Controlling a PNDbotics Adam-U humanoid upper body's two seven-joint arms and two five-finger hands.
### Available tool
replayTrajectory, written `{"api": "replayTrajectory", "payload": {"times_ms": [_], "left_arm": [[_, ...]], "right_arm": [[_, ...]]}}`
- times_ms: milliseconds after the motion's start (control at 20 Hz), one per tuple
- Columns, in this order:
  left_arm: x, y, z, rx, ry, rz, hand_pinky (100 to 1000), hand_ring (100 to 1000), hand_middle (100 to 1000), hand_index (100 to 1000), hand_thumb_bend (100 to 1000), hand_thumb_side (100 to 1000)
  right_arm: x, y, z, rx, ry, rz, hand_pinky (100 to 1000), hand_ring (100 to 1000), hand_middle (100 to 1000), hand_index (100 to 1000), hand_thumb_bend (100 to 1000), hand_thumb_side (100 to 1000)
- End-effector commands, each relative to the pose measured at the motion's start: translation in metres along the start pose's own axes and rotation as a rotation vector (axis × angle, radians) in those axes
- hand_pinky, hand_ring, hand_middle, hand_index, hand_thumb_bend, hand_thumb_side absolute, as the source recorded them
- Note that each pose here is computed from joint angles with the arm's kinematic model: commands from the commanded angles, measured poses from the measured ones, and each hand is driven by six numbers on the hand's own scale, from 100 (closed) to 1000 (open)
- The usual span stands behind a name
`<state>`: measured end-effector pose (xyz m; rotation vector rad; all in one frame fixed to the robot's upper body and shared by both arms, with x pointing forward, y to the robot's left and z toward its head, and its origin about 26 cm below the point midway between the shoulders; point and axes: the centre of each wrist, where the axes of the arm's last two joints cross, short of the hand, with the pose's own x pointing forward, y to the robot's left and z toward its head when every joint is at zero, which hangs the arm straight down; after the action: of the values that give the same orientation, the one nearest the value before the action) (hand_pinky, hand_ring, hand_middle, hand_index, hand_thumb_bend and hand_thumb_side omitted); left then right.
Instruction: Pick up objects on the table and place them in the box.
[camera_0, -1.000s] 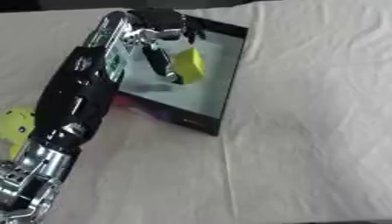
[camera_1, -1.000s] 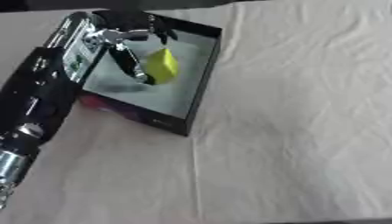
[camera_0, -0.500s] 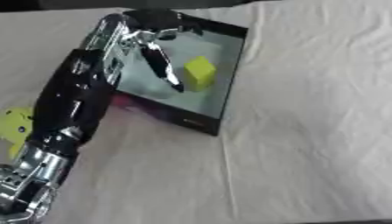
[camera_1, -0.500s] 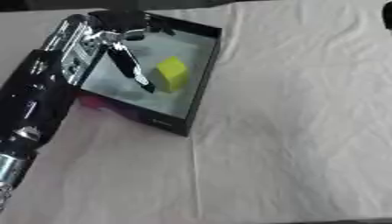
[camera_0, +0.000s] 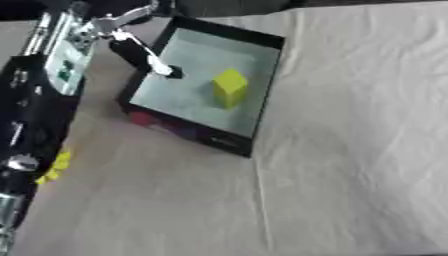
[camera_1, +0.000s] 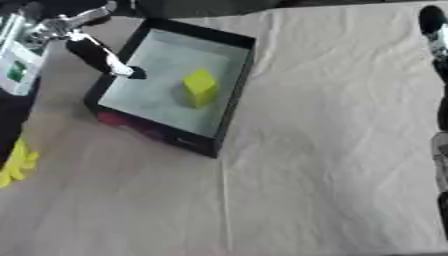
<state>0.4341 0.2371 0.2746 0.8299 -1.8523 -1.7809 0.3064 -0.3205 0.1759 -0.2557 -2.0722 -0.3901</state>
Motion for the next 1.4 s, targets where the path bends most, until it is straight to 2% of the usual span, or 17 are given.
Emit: {"api": "replayTrajectory", "payload": {"times_ms": [50, 300, 550, 700, 1000, 1400], "left_arm": [[-0.009, 0.039, 0.050, 0.059, 0.017, -0.026, 839, 742, 764, 855, 667, 453], [-0.019, 0.053, 0.122, 0.066, 0.112, 0.010, 835, 737, 760, 855, 675, 443], [-0.022, 0.048, 0.162, 0.020, 0.161, 0.066, 821, 724, 755, 853, 678, 449], [-0.024, 0.037, 0.183, -0.029, 0.197, 0.093, 821, 724, 753, 855, 687, 439], [-0.019, 0.013, 0.207, -0.104, 0.239, 0.129, 804, 715, 748, 850, 691, 445], [-0.016, -0.007, 0.211, -0.185, 0.258, 0.166, 802, 726, 764, 867, 689, 450]], "right_arm": [[0.009, -0.007, -0.005, -0.004, -0.036, 0.035, 949, 914, 943, 850, 676, 285], [0.008, -0.009, -0.003, -0.004, -0.031, 0.045, 949, 914, 943, 850, 676, 285], [0.008, -0.010, -0.002, -0.004, -0.029, 0.045, 950, 915, 943, 850, 675, 285], [0.007, -0.010, -0.001, -0.006, -0.027, 0.048, 951, 915, 944, 851, 673, 285], [0.007, -0.009, -0.001, -0.007, -0.025, 0.044, 953, 916, 946, 852, 674, 284], [0.004, -0.008, 0.001, -0.003, -0.014, 0.041, 956, 916, 947, 853, 671, 283]]}}
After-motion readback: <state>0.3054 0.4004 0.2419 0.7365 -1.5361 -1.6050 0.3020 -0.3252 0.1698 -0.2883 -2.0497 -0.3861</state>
